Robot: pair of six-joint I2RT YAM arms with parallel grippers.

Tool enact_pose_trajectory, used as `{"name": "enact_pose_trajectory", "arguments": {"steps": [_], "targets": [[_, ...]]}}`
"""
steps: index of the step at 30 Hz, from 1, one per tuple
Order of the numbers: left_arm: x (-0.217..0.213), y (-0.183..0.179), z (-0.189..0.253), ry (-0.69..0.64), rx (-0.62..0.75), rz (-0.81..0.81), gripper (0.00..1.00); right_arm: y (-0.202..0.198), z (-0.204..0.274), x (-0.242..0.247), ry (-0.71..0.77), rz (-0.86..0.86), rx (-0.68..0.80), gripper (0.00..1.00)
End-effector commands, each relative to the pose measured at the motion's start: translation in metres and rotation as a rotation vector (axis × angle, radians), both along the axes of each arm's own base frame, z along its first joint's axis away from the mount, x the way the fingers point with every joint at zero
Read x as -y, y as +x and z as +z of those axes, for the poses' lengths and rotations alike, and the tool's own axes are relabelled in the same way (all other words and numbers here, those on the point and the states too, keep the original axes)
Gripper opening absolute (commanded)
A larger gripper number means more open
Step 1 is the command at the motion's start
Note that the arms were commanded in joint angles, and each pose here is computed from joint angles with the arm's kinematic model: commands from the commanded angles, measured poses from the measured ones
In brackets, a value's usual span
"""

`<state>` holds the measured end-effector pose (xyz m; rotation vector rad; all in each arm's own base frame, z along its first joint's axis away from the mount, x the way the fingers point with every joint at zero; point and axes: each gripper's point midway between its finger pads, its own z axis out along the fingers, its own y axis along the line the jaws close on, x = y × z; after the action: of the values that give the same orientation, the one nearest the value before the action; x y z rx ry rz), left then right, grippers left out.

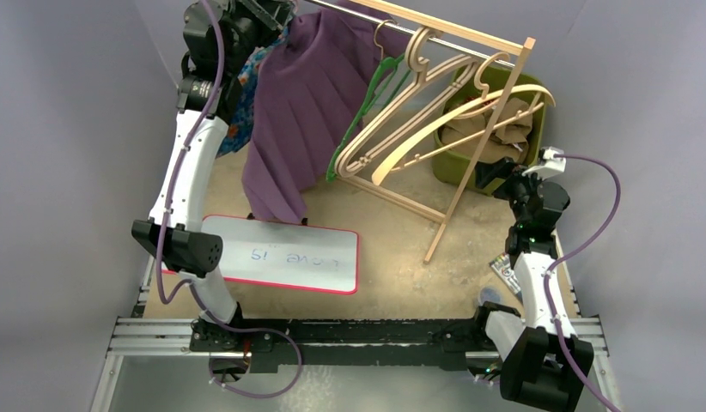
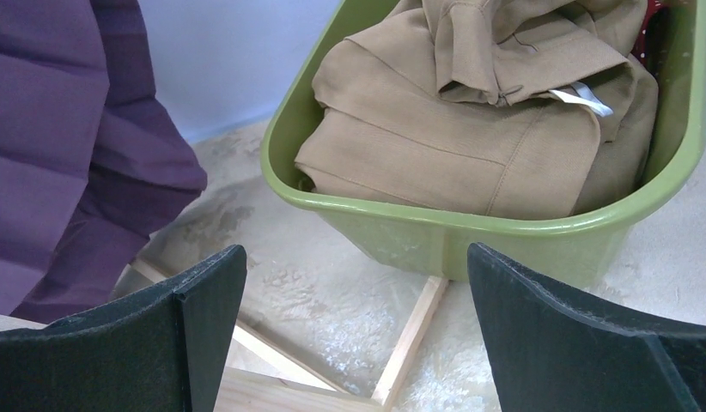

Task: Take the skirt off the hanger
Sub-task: Pick up the hanger from the clothesline.

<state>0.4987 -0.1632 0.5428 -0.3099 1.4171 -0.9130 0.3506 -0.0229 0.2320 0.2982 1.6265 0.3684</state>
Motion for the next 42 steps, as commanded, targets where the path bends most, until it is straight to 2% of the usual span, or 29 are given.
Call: {"name": "enact_pose_trajectory", "arguments": {"steps": [1, 10, 19, 29, 34, 42], "targets": [[-0.012, -0.067, 0.107, -0.210, 0.273, -0.057, 0.00, 0.002, 0.013, 0.000, -0.027, 0.005, 0.047, 0.99], [-0.020, -0.104, 0.142, -0.339, 0.337, -0.096, 0.00, 0.003, 0.016, -0.003, -0.009, 0.020, 0.056, 0.99], [-0.027, -0.127, 0.144, -0.492, 0.327, -0.141, 0.00, 0.000, 0.018, 0.000, -0.038, 0.004, 0.058, 0.99], [-0.033, -0.114, 0.083, -0.353, 0.227, -0.027, 0.00, 0.001, 0.008, -0.005, 0.010, 0.026, 0.058, 0.99], [-0.034, -0.114, 0.064, -0.409, 0.236, -0.042, 0.00, 0.003, 0.010, -0.001, 0.001, 0.004, 0.031, 0.99], [-0.041, -0.107, 0.036, -0.380, 0.204, 0.020, 0.00, -0.026, 0.000, 0.008, 0.068, -0.111, -0.111, 0.99]]}}
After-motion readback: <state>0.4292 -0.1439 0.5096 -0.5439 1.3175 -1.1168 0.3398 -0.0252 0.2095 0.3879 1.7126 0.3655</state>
